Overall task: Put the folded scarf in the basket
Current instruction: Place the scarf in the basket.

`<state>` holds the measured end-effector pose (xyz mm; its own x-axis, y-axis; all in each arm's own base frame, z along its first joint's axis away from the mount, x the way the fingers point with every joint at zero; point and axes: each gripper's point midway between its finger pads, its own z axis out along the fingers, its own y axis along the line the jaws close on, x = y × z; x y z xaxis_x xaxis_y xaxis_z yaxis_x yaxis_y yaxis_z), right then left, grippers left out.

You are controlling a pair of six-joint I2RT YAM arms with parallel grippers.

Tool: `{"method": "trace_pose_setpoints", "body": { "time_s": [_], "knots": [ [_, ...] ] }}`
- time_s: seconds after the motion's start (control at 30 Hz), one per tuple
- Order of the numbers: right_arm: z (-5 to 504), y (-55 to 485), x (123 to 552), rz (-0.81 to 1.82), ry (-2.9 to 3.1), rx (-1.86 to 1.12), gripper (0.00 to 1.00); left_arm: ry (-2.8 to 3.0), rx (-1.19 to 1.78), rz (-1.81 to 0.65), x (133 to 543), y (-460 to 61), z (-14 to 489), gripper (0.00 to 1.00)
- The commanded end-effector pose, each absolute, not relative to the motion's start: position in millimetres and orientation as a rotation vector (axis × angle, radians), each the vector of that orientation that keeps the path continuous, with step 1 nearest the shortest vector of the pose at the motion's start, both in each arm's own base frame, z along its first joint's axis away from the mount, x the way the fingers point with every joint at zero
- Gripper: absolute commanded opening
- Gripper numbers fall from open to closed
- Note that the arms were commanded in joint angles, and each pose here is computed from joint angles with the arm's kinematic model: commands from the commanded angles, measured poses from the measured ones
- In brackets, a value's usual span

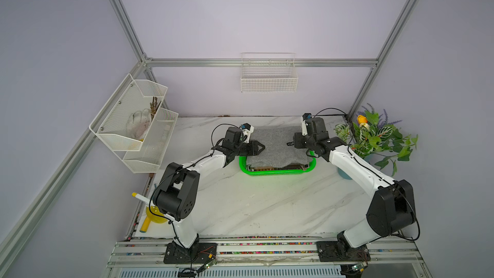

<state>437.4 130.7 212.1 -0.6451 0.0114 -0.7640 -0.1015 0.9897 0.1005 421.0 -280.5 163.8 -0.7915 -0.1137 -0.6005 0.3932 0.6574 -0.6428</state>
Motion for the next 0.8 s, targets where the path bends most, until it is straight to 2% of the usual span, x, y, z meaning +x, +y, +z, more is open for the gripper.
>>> {"method": "trace_pose_setpoints", "body": {
  "time_s": [0.0, 0.13, 0.33, 0.77],
  "knots": [
    [216.1, 127.8, 429.6, 0.142, 2.301, -0.061, 0.52, 2.204, 0.234, -1.051, 419.9, -274.6, 178.9, 0.5],
    [220.8, 135.0, 410.9, 0.239, 2.281, -0.077, 0.53, 2.207, 0.235, -1.045, 419.9, -274.3, 177.2, 0.58],
    [224.8, 134.6, 390.1, 0.211, 2.27, -0.073, 0.54, 2.181, 0.224, -0.994, 419.4, -265.1, 188.7, 0.66],
    [201.5, 121.7, 361.6, 0.184, 2.314, -0.039, 0.51, 2.167, 0.217, -0.951, 406.7, -251.2, 198.4, 0.7]
  ]
}}
